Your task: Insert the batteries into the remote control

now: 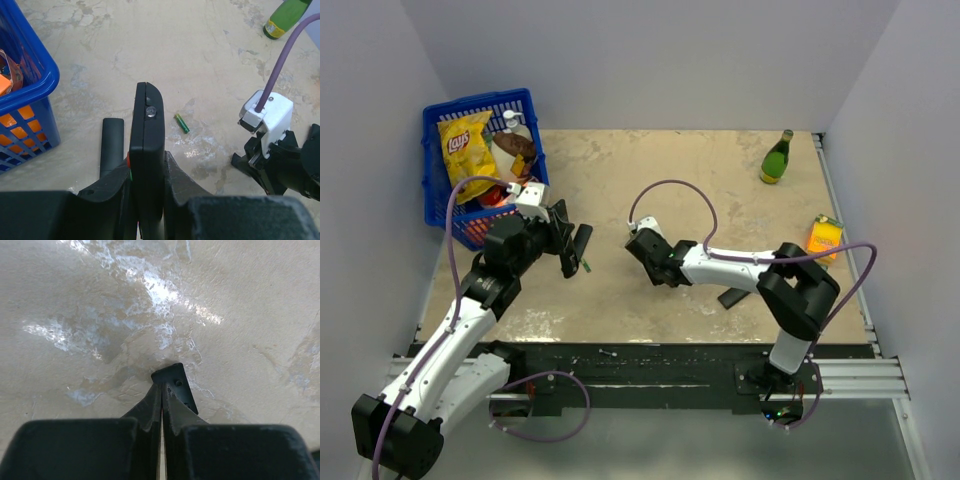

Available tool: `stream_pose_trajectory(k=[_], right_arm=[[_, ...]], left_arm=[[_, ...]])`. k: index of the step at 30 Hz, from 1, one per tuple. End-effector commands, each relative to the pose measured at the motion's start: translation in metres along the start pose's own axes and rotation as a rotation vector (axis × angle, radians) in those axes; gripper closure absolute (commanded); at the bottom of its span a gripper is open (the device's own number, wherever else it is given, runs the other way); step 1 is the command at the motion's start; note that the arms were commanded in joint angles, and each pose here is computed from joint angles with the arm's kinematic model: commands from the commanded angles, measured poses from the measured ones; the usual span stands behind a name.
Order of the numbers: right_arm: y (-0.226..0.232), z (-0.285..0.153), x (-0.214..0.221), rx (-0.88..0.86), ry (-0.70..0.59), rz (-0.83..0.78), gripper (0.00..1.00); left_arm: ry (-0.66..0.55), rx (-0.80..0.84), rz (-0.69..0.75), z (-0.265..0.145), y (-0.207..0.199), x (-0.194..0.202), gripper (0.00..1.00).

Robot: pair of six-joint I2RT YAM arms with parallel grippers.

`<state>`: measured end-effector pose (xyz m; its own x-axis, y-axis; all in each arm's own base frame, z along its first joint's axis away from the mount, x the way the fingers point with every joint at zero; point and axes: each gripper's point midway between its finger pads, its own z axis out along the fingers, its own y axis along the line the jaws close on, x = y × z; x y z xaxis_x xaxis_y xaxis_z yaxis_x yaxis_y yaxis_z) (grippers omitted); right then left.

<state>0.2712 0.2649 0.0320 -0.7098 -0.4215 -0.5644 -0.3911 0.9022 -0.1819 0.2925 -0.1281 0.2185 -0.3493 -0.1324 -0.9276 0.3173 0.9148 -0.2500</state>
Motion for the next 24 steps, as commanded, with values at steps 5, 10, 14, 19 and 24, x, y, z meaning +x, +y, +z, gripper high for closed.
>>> stream_pose_trajectory(k=[5, 10, 14, 19, 24], right_arm=[[0.004, -0.022, -0.030, -0.039, -0.074, 0.029, 0.83], [0.010, -0.015, -0.025, -0.049, -0.053, 0.036, 0.62], [0.012, -0.013, -0.024, -0.046, -0.053, 0.070, 0.56], [0.011, -0.008, -0.020, -0.015, -0.047, 0.091, 0.57], [0.017, -0.002, -0.013, 0.018, -0.027, 0.074, 0.60]], left_arm=[[-0.059, 0.027, 0.022, -0.001, -0.006, -0.016, 1.00], [-0.058, 0.024, 0.023, -0.001, -0.005, -0.016, 1.00], [-0.055, 0.023, 0.023, -0.001, -0.005, -0.015, 1.00], [-0.056, 0.025, 0.023, -0.001, -0.005, -0.016, 1.00], [-0.056, 0.025, 0.023, -0.001, -0.006, -0.015, 1.00]])
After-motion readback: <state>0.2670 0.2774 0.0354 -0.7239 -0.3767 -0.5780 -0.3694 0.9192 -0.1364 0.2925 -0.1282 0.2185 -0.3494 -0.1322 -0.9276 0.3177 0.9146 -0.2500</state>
